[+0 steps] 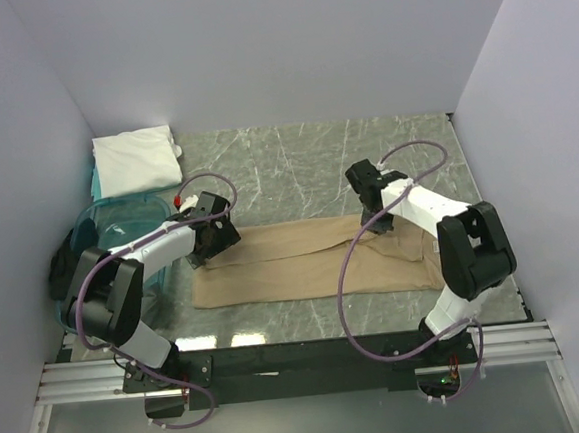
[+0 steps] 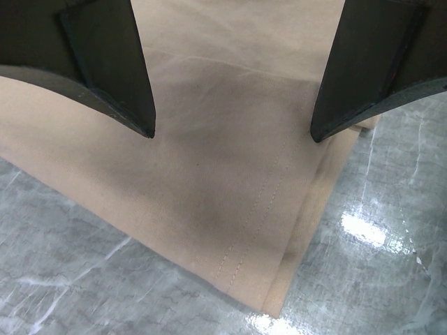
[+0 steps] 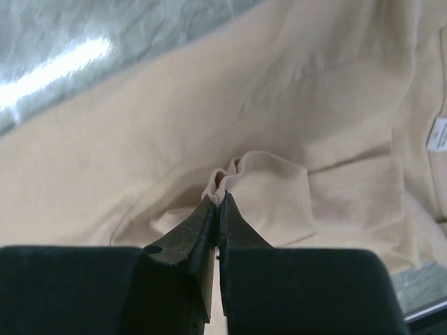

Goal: Fold and stack the t-shirts
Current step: Fold the tshirt

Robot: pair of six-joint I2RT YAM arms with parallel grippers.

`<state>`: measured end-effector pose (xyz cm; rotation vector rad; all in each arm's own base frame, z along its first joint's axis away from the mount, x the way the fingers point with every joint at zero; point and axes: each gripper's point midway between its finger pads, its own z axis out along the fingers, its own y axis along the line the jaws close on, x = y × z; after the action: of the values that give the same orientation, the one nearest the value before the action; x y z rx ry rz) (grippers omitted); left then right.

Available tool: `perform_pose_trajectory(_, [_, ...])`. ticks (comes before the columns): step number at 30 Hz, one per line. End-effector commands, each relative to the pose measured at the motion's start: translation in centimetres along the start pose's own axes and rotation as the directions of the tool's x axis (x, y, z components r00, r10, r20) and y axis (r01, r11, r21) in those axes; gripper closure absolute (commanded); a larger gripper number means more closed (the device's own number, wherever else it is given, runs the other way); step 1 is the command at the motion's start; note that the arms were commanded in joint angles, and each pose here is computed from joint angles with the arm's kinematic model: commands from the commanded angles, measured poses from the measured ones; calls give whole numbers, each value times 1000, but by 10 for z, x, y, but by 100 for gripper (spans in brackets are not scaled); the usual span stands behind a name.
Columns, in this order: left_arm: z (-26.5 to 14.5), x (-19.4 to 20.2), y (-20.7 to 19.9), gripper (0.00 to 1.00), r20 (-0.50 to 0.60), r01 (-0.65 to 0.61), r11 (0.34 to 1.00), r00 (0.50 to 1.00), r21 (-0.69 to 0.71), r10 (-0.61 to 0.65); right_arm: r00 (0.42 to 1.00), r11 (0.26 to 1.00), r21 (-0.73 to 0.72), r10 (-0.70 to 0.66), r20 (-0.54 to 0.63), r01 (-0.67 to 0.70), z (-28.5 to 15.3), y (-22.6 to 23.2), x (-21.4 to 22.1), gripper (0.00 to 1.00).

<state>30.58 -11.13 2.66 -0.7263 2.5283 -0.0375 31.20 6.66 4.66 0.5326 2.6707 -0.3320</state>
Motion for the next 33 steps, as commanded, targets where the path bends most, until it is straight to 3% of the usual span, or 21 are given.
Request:
perform_pose_trajectory(1, [6,3,7,0,2,-20,999,1000,-29,20,1000,1000,-2,21,22,-21,-19,-5,12,94])
perform_pose_trajectory(7, [6,2,7,1,6,-23,999,1000,-31,23,991,982,-135,127,-31,-130,-40,-8,55,85])
perform_pose_trajectory(10, [6,1,7,1,10,-25,999,1000,-32,26,980,955,-222,183,-80,-196,-51,-10,85,62])
perform_pose_trajectory(14, [6,0,7,1,10,-24,999,1000,-29,25,964,917,-299,244,-105,-264,-63,-19,111,40])
perform_pose_trajectory(20, [9,4,5,0,-4,-30,999,1000,-20,30,935,866,-423,339,105,-267,-109,-31,57,18])
perform_pose_trajectory(27, [6,3,7,1,1,-27,999,1000,-20,27,951,888,-454,200,235,-74,-119,-5,-1,13])
perform_pose_trajectory(30, [4,2,8,1,7,-26,999,1000,-19,26,972,896,-442,139,188,-43,-91,11,-19,12])
perform_pose_trajectory(33, [4,3,9,1,7,-25,999,1000,-27,25,995,910,-415,61,76,-24,-56,28,-12,12])
